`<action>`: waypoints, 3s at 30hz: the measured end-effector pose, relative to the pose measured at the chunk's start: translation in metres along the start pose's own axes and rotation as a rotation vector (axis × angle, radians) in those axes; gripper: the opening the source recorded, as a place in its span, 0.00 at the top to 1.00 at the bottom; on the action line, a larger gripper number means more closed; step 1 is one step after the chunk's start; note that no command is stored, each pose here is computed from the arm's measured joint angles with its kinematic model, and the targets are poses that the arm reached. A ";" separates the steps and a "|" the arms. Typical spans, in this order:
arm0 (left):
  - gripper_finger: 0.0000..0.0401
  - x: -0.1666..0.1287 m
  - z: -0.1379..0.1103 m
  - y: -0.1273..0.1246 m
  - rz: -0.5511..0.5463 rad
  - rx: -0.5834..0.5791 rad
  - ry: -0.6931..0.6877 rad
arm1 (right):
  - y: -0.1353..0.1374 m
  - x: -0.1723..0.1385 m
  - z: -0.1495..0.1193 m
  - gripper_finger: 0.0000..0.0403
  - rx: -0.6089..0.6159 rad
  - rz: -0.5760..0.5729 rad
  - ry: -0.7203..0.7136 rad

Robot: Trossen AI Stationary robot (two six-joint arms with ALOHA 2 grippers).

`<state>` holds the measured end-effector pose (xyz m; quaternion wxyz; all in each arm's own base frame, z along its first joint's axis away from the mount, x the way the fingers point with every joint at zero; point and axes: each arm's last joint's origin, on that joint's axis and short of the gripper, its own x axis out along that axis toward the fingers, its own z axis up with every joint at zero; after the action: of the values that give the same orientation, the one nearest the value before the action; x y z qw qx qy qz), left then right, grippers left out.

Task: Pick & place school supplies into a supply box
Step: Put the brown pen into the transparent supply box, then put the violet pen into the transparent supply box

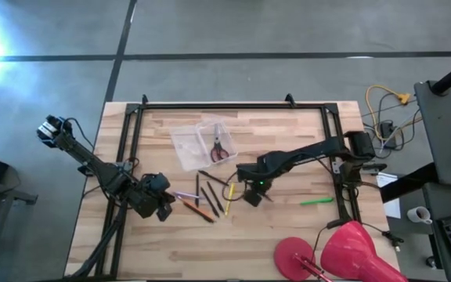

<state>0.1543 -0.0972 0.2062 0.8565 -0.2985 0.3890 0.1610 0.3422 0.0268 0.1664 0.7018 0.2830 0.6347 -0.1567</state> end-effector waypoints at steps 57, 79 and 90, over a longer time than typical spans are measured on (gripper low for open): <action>0.93 0.018 0.007 -0.019 -0.156 0.713 -0.164 | 0.116 -0.090 -0.002 0.46 -0.206 -0.384 -0.207; 0.56 0.070 0.028 -0.032 0.074 0.843 0.072 | 0.134 -0.097 -0.136 0.46 0.380 -0.360 -0.455; 0.62 0.082 0.045 -0.017 0.073 0.803 0.133 | 0.081 -0.115 -0.178 0.46 0.558 -0.307 -0.585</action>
<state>0.2416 -0.0785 0.1732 0.8716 0.0639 0.4859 0.0069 0.2295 0.1805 0.2889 0.7171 0.3080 0.3771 -0.4986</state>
